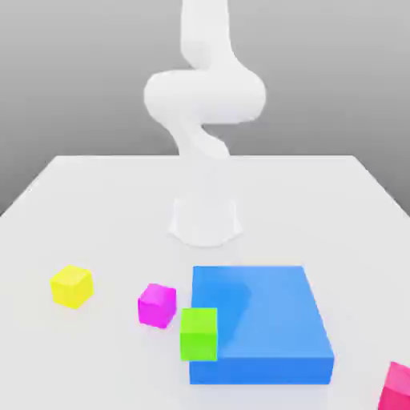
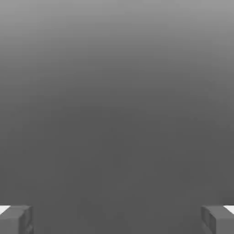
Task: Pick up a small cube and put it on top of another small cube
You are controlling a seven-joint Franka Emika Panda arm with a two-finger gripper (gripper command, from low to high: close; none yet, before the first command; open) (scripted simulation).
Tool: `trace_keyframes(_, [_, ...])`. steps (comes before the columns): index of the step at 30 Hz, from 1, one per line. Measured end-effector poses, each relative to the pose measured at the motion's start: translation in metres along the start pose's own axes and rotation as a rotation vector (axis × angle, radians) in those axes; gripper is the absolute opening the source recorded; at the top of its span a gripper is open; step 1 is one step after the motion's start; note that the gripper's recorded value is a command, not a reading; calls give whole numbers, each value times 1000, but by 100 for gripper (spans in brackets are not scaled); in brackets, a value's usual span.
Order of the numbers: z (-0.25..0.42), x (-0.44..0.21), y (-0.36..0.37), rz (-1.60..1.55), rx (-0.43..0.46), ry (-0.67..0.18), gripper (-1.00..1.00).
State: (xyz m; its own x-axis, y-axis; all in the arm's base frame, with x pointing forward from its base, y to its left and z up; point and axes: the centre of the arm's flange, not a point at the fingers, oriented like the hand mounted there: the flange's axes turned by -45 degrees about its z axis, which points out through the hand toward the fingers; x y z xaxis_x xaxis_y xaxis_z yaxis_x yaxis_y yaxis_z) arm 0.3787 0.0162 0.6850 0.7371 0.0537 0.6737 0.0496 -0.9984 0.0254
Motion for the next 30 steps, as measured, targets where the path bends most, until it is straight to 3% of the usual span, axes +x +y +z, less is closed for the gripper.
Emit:
trace_keyframes(15, [243, -38, -128, -438, 143, -341, 0])
trace_keyframes(30, [427, -221, -267, -879, 360, -650, 0])
